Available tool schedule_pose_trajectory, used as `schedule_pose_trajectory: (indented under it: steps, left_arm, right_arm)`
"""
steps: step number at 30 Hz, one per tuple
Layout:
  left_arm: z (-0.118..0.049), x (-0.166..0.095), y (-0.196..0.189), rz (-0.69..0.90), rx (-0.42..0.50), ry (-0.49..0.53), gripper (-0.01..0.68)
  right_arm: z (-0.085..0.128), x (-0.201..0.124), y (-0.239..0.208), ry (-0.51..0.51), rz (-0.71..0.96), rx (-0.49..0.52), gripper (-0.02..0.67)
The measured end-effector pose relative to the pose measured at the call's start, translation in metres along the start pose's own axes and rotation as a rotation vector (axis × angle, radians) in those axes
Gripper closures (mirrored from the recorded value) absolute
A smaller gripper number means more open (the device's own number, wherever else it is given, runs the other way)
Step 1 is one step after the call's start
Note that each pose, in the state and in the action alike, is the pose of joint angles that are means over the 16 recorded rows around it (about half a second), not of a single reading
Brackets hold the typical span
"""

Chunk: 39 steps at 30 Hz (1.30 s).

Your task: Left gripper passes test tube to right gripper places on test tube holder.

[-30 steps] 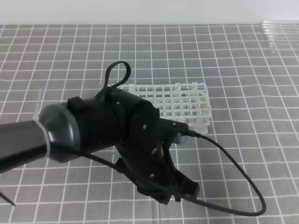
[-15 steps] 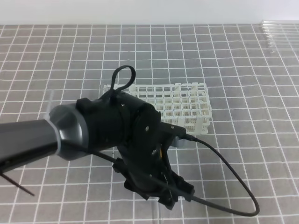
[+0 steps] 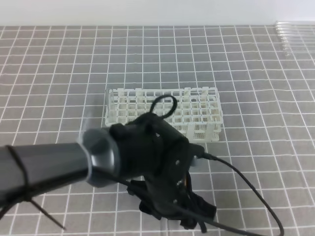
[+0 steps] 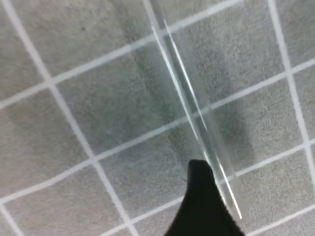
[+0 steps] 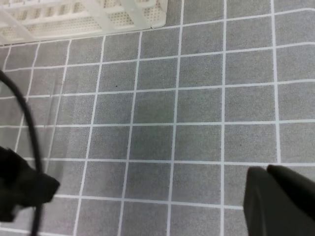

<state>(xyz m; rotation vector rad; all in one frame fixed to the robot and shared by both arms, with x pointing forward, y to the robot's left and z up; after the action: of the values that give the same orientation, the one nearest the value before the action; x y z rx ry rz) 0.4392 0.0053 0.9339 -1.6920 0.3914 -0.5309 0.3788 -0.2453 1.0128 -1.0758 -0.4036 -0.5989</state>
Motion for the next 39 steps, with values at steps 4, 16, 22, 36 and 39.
schedule_pose_trajectory:
  steps: [4, 16, 22, 36, 39]
  left_arm:
    - [-0.002, -0.002, 0.007, 0.018, 0.026, -0.001, 0.248]
    - [0.002, -0.004, 0.026, 0.067, 0.074, 0.011, 0.251]
    - [0.005, -0.003, 0.033, 0.082, 0.098, 0.024, 0.280]
    - [0.009, -0.005, 0.041, 0.111, 0.128, 0.059, 0.439]
    - [0.009, -0.005, 0.041, 0.115, 0.130, 0.075, 0.465]
  right_arm:
    - [0.000, 0.000, 0.000, 0.001, 0.000, 0.000, 0.662]
    - [0.000, 0.000, 0.000, 0.002, 0.000, 0.002, 0.662]
    - [0.000, 0.000, 0.000, 0.002, 0.000, 0.002, 0.662]
    - [0.000, 0.000, 0.000, 0.000, 0.000, 0.002, 0.662]
    - [0.000, 0.000, 0.000, 0.000, 0.001, 0.002, 0.662]
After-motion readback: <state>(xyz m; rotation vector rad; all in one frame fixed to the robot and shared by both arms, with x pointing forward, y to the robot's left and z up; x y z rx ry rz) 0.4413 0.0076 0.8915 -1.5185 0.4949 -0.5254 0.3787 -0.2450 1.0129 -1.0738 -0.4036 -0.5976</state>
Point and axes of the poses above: a point on each arm's last joint axis where the gripper is mounted, y pointing out along that axis toward the gripper, z along the wrist's bending axis when the last joint is at zero, x = y × z, the point moved 4 cm from there along y, pointing out along that axis toward the gripper, and after that the axes turned 8 degrees about y, right-handed, at the moved point
